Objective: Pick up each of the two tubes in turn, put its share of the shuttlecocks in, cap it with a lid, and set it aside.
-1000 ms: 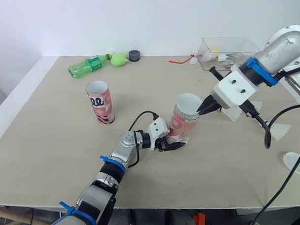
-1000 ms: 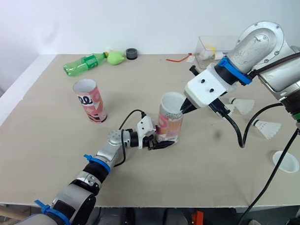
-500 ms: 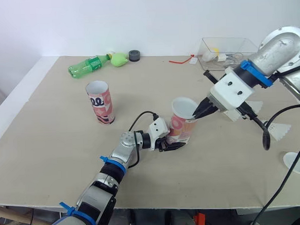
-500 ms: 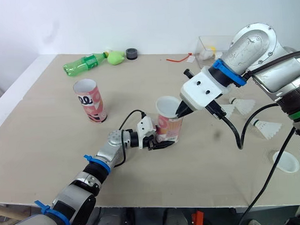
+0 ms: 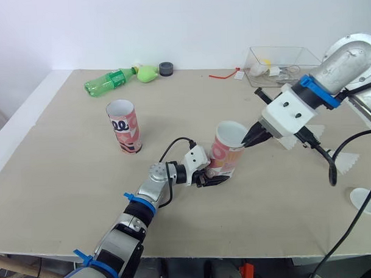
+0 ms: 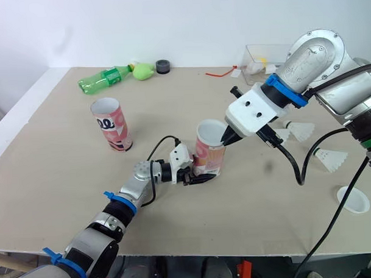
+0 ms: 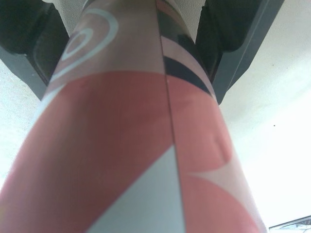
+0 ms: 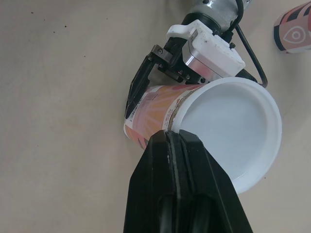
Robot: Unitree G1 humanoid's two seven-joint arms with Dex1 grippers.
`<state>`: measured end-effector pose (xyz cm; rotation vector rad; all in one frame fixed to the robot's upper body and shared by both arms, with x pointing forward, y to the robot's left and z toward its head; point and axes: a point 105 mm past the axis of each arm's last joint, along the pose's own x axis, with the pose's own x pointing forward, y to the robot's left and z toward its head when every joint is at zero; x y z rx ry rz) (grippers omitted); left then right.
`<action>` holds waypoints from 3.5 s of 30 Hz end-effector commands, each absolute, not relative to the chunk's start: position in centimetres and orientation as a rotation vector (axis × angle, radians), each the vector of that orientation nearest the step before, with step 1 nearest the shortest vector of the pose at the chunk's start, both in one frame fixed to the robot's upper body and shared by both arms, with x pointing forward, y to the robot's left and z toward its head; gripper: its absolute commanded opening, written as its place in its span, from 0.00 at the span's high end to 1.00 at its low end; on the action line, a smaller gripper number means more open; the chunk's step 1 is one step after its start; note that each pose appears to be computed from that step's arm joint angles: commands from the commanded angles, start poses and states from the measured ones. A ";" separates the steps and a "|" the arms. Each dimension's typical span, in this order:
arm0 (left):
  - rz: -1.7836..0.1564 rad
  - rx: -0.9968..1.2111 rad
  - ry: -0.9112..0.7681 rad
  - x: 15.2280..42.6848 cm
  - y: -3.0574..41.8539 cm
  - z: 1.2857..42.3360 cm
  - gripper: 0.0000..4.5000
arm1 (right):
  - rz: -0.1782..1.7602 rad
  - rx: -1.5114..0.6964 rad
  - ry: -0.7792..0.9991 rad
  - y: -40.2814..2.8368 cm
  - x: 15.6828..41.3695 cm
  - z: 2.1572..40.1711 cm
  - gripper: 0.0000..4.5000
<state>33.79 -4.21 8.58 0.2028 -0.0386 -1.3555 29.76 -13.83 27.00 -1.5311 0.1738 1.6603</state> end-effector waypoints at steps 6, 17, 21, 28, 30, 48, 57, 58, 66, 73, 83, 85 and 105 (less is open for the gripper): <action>-1.343 0.216 0.114 33.2 -3.4 5.0 0.33 | 1.664 -1.580 0.189 -14.1 29.8 27.7 0.99; -1.344 0.213 0.109 33.2 -3.5 5.2 0.33 | 1.667 -1.575 0.206 -14.3 29.9 27.5 0.99; -1.347 0.213 0.110 33.2 -3.5 5.1 0.33 | 1.662 -1.577 0.211 -14.4 29.9 27.5 0.99; -1.346 0.212 0.113 33.1 -3.6 5.1 0.33 | 1.654 -1.563 0.241 -14.7 30.1 27.3 0.99; -1.345 0.210 0.116 33.1 -3.5 5.0 0.33 | 1.657 -1.560 0.233 -14.6 30.0 27.3 0.99; -1.337 0.203 0.122 33.4 -3.2 5.2 0.33 | 1.668 -1.100 0.122 -13.3 28.1 31.5 0.83; -1.334 0.204 0.112 33.6 -3.1 5.5 0.33 | 1.549 -0.694 0.049 -15.1 31.0 31.6 0.88; -1.334 0.204 0.111 33.6 -3.1 5.5 0.33 | 1.524 -0.633 0.037 -15.2 31.5 31.4 0.94; -1.331 0.205 0.111 33.5 -2.9 5.5 0.33 | 1.465 -0.469 0.016 -14.5 32.3 28.5 1.00; -1.327 0.203 0.112 33.5 -2.9 5.6 0.33 | 1.481 -0.466 0.041 -13.2 32.1 27.1 1.00; -1.315 0.198 0.115 33.5 -2.8 5.5 0.33 | 1.483 -0.546 0.105 -13.1 32.7 25.5 1.00; -1.314 0.198 0.116 33.5 -2.8 5.4 0.33 | 1.488 -0.563 0.116 -13.2 32.7 25.3 1.00; -1.298 0.189 0.124 33.7 -2.5 5.4 0.33 | 1.514 -0.690 0.185 -12.9 32.8 22.4 1.00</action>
